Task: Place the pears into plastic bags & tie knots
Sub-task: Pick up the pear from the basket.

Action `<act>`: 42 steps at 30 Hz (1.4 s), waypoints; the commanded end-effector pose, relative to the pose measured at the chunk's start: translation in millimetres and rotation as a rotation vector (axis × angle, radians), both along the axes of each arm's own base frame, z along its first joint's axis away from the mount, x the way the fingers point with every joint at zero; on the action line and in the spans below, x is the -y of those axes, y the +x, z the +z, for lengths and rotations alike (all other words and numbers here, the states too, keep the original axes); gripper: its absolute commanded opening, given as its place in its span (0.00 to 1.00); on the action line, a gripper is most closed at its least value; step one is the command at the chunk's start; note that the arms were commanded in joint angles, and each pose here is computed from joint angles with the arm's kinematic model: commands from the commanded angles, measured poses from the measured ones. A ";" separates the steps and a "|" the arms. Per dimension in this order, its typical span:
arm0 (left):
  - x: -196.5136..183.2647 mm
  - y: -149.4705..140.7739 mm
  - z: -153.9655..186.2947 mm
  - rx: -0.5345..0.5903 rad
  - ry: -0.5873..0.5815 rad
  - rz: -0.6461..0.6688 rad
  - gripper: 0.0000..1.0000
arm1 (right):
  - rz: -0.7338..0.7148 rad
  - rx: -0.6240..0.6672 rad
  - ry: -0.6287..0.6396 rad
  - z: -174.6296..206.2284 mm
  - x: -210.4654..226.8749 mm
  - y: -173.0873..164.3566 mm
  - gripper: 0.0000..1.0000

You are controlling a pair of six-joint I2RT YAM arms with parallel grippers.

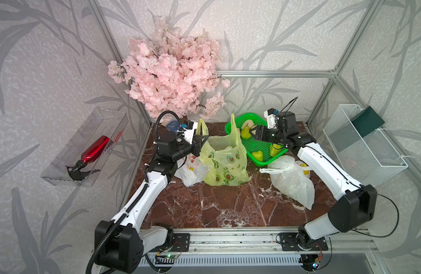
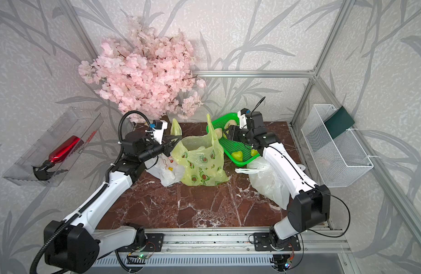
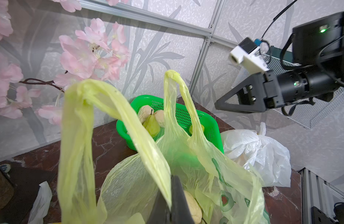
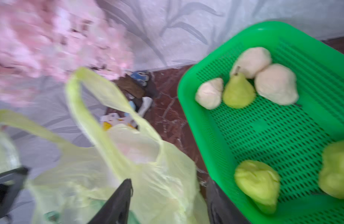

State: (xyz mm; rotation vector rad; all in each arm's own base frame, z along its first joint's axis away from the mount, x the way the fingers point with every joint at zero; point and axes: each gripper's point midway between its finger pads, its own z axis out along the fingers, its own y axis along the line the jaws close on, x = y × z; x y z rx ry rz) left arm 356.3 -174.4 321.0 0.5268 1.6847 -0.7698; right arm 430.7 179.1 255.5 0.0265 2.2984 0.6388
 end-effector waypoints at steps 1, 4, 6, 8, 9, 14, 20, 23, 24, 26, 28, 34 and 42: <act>3.0 -8.5 26.2 0.066 -0.009 -0.026 0.00 | -0.208 -0.121 -0.281 -58.8 76.4 17.3 0.68; 5.7 -9.9 21.9 0.059 -0.002 -0.037 0.00 | -0.251 -0.194 -0.453 -95.3 109.2 32.9 0.72; 6.3 -10.4 20.0 0.058 0.005 -0.039 0.00 | -0.265 -0.253 -0.547 -114.2 122.4 39.1 0.74; 6.9 -10.4 16.9 0.053 0.010 -0.040 0.00 | -0.250 -0.295 -0.609 -129.4 128.4 45.8 0.75; 6.7 -10.1 16.2 0.052 0.012 -0.039 0.00 | -0.242 -0.318 -0.628 -137.9 130.0 49.4 0.76; 8.7 -10.0 14.3 0.043 0.013 -0.047 0.00 | -0.213 -0.370 -0.678 -165.1 132.2 68.0 0.76; 9.2 -10.5 13.6 0.039 0.017 -0.049 0.00 | -0.192 -0.482 -0.740 -198.0 139.5 66.1 0.74; 9.4 -10.2 13.3 0.037 0.015 -0.050 0.00 | -0.177 -0.522 -0.747 -209.2 139.0 62.9 0.70; 9.6 -9.8 13.7 0.038 0.014 -0.050 0.00 | -0.172 -0.531 -0.747 -210.6 138.0 62.3 0.69; 9.7 -10.3 14.2 0.038 0.012 -0.051 0.00 | -0.163 -0.549 -0.754 -210.5 138.3 59.5 0.69; 9.5 -11.0 14.6 0.039 0.013 -0.052 0.00 | -0.163 -0.554 -0.765 -207.3 140.4 57.0 0.71; 11.1 -10.2 14.3 0.037 0.005 -0.057 0.00 | -0.120 -0.514 -0.721 -208.1 131.2 64.1 0.63; 8.0 -11.9 13.3 0.037 0.028 -0.044 0.00 | -0.104 -0.265 -0.530 -108.5 85.2 66.9 0.42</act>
